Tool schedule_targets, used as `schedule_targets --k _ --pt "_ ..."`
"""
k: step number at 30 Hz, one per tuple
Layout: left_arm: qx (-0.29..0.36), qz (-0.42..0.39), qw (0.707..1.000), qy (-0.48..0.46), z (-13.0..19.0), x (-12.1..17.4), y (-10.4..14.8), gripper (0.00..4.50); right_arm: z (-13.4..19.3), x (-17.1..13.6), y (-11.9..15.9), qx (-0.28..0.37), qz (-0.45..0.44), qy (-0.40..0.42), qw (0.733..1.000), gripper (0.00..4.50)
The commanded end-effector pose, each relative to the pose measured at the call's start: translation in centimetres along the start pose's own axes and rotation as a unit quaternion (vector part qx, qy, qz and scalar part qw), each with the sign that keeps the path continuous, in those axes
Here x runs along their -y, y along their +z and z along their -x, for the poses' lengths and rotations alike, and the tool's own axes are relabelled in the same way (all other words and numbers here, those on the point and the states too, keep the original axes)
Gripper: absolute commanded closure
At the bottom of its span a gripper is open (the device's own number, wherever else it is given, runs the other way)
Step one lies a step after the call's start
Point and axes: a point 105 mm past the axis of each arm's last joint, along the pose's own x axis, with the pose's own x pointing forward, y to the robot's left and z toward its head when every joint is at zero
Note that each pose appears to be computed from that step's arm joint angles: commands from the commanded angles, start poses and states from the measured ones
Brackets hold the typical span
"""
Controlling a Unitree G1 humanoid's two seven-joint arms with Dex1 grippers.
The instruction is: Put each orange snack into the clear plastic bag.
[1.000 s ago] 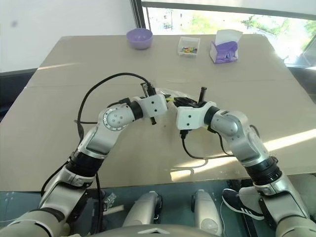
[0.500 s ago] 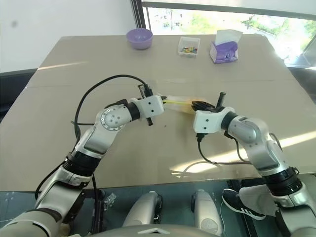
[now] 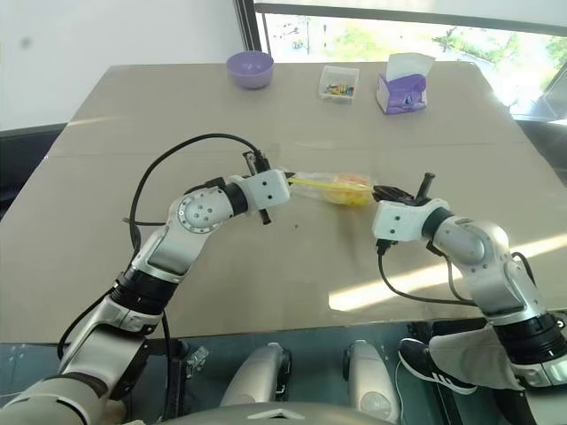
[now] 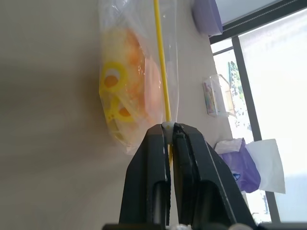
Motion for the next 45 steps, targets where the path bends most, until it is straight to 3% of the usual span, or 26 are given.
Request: schedule_targets --k 1,9,15,20,26,29,32,36,40,45 --pt "-0.024 -0.001 0.998 0.054 1.4 -2.9 -1.2 4.50 1.4 1.9 -2.4 -0.047 0.003 -0.033 0.998 4.40" --pt "0.041 0.042 0.996 0.063 1.5 -4.1 0.8 4.50 1.8 4.5 -1.0 -0.016 -0.025 -0.062 0.998 4.40" --pt "0.165 0.142 0.973 0.076 3.0 -8.8 3.9 4.50 3.5 10.8 1.9 0.056 -0.075 -0.106 0.990 4.40" --pt "0.195 0.152 0.966 0.079 3.7 -11.1 5.2 4.50 3.9 13.7 3.2 0.080 -0.065 -0.116 0.988 4.40" --pt "0.142 0.145 0.976 0.077 1.5 -9.9 3.1 4.50 1.8 12.7 0.6 0.055 -0.090 -0.102 0.989 4.40" --pt "0.137 0.120 0.972 0.150 0.0 -11.9 2.8 4.50 0.1 12.9 -2.0 0.014 -0.046 -0.128 0.991 4.40" --pt "0.160 0.080 0.965 0.193 0.2 -13.2 3.5 4.50 -0.2 13.3 -1.8 0.025 -0.024 -0.151 0.988 4.40" --pt "0.159 0.036 0.977 0.137 0.4 -9.4 2.3 4.50 -0.1 10.1 -2.0 0.029 -0.003 -0.129 0.991 4.40" --pt "0.122 0.023 0.991 0.041 1.1 -1.3 -0.5 4.50 0.4 2.4 -2.1 0.024 -0.061 -0.061 0.996 4.40" --pt "0.104 0.067 0.992 -0.022 2.1 2.3 -1.7 4.50 0.8 -1.4 -1.0 0.031 -0.115 -0.018 0.993 4.40"
